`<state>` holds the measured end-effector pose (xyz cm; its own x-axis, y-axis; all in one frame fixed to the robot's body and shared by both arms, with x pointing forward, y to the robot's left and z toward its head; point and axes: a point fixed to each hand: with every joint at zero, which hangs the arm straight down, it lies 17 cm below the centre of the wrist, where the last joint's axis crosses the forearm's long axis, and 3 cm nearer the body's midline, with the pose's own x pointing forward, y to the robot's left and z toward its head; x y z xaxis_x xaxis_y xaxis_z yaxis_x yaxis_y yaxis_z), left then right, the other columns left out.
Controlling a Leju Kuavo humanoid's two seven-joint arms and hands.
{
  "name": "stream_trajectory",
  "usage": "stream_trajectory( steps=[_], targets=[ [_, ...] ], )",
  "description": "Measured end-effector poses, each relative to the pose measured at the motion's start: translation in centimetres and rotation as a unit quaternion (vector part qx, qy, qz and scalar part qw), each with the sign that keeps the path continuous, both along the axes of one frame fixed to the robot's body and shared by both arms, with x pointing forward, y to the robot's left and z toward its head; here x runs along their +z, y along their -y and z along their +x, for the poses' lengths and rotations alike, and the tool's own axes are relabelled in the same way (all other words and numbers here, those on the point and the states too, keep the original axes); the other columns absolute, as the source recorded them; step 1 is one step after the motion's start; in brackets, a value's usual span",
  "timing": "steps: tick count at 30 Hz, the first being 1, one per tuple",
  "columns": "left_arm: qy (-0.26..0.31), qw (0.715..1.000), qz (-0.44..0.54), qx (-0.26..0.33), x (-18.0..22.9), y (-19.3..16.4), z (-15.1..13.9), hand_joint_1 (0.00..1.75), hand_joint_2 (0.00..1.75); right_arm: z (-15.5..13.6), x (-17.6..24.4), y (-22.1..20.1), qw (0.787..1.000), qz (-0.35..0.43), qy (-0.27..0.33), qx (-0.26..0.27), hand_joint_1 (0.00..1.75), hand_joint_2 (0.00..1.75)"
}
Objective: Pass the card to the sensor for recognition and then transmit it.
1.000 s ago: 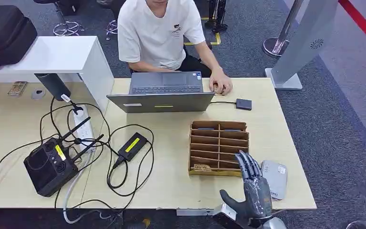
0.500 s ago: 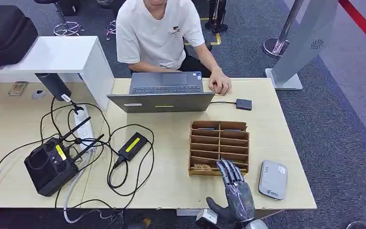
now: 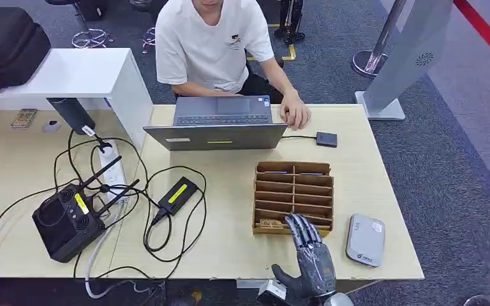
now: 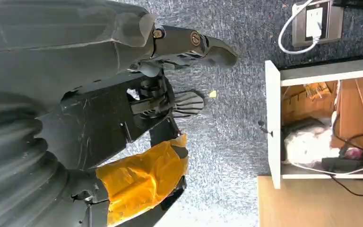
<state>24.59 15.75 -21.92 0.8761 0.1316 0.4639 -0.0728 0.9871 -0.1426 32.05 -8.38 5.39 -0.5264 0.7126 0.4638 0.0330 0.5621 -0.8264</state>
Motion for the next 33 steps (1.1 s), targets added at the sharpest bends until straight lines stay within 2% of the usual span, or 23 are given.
stream_trajectory(
  steps=[6,13,26,33],
  targets=[
    [-0.004,1.000,0.002,-0.006,0.0,0.2,0.0,0.00,1.75,0.6,1.4,-2.2,0.999,-0.004,0.028,0.023,0.00,1.75],
    [-0.006,1.000,0.002,-0.010,0.0,0.6,-0.1,0.00,1.75,2.1,2.9,-3.5,0.999,0.015,0.040,0.021,0.00,1.75],
    [-0.005,1.000,0.003,-0.015,0.1,0.8,-0.1,0.00,1.75,3.4,3.1,-3.3,0.999,0.018,0.039,0.008,0.00,1.75],
    [-0.006,1.000,0.001,-0.023,0.2,1.4,-0.2,0.00,1.75,5.7,3.0,-1.3,0.998,-0.012,0.052,-0.022,0.00,1.75]
  ],
)
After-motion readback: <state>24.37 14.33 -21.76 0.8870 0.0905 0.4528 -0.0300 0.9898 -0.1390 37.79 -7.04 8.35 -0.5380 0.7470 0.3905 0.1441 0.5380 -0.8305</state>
